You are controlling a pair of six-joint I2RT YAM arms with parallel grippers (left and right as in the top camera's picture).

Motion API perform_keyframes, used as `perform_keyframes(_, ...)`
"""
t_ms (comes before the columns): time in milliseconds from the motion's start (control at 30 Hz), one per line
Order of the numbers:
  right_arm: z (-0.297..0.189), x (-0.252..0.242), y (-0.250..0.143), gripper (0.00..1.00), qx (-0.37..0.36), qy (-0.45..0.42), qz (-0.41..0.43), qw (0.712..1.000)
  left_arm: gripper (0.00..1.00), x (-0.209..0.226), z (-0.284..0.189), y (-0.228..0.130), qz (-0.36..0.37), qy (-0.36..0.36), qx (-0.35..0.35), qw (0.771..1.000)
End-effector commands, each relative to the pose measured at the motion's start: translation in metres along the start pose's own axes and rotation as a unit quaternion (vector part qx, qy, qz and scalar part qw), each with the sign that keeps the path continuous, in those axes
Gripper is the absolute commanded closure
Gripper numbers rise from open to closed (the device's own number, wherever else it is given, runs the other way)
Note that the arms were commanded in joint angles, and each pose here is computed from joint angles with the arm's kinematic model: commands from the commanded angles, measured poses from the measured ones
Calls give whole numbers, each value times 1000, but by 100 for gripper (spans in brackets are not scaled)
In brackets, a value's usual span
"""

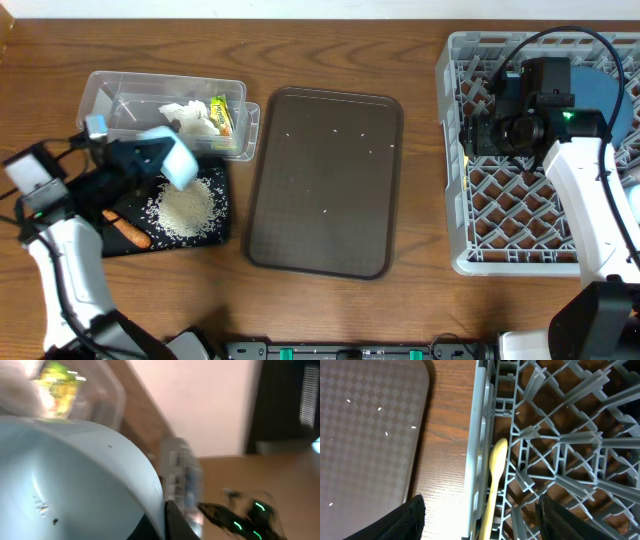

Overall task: Sort waste into correct bins and load items into the dishwasher rack
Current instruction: 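Shake the tilted bowl over the black tray to empty remaining rice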

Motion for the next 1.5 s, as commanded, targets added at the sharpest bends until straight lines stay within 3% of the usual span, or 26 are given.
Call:
perform_keyframes(0,-1,1,0,30,-1,-1,6,1000,94,-10,-14,-6,42,-111,-1,993)
perform_keyframes(100,-1,1,1,30,-4,0,6,1000,94,4,-16,-3,55,-89,-12,994)
perform_keyframes(167,-1,1,1,30,-4,0,6,1000,94,15,-14,-3,19,-67,-10,997)
perform_keyframes(200,-1,1,1,30,-3,0,6,1000,94,8,-15,-3,30,-102,-8,994)
perform_keyframes(267,-1,1,0,30,-1,-1,6,1000,94,6,-14,-4,45,-106,-8,993)
perform_keyframes(333,-1,0,0,30,-1,-1,6,1000,94,22,-12,-2,42,-44,-11,998)
perform_keyframes(400,-1,1,1,30,-2,0,6,1000,94,44,-12,-3,-42,32,-14,999)
perform_keyframes(433,-1,0,1,30,-2,-1,6,1000,94,38,-12,-2,-36,9,-13,999)
perform_keyframes(500,-1,1,0,30,-2,-1,6,1000,94,7,-14,0,51,-108,-9,993)
perform_keyframes(567,-1,1,0,30,-1,-1,6,1000,94,14,-13,2,47,-75,-12,996)
perform_keyframes(633,-1,1,1,30,-4,0,6,1000,94,34,-11,2,-18,-3,-16,1000)
perform_keyframes(667,-1,1,2,30,-4,0,6,1000,94,30,-11,3,-27,-20,-15,999)
perform_keyframes(700,-1,1,1,30,-4,0,6,1000,94,10,-12,3,31,-93,-9,995)
perform_keyframes(733,-1,1,1,30,-2,0,6,1000,94,5,-11,4,51,-107,-7,993)
perform_keyframes(800,-1,0,0,30,0,-1,6,1000,94,13,-9,6,51,-62,-12,997)
perform_keyframes(867,-1,1,1,30,-2,0,6,1000,94,35,-9,5,-21,10,-18,1000)
perform_keyframes(900,-1,1,1,30,-3,0,6,1000,94,30,-9,5,-16,-13,-16,1000)
perform_keyframes(967,-1,1,1,30,-2,0,6,1000,94,5,-10,5,65,-107,-7,992)
perform_keyframes(1100,-1,1,1,30,-3,0,6,1000,94,15,-5,5,26,-60,-6,998)
perform_keyframes(1200,-1,1,2,30,-5,0,6,1000,94,10,1,2,31,-67,4,997)
perform_keyframes(1333,-1,1,2,30,-4,0,6,1000,94,-10,23,-10,58,-86,42,994)
perform_keyframes(1467,-1,1,2,30,-5,1,6,1000,94,-27,61,-29,109,-36,81,990)
Point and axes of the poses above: each gripper's point midway between its finger pads, its own z axis out along the fingers, its own x axis along the line the jaws close on, y = z × x, the point moved 4 cm from there along -z, back along the fingers, and after that the axes turned 14 degrees about z, right-handed, at the moved point
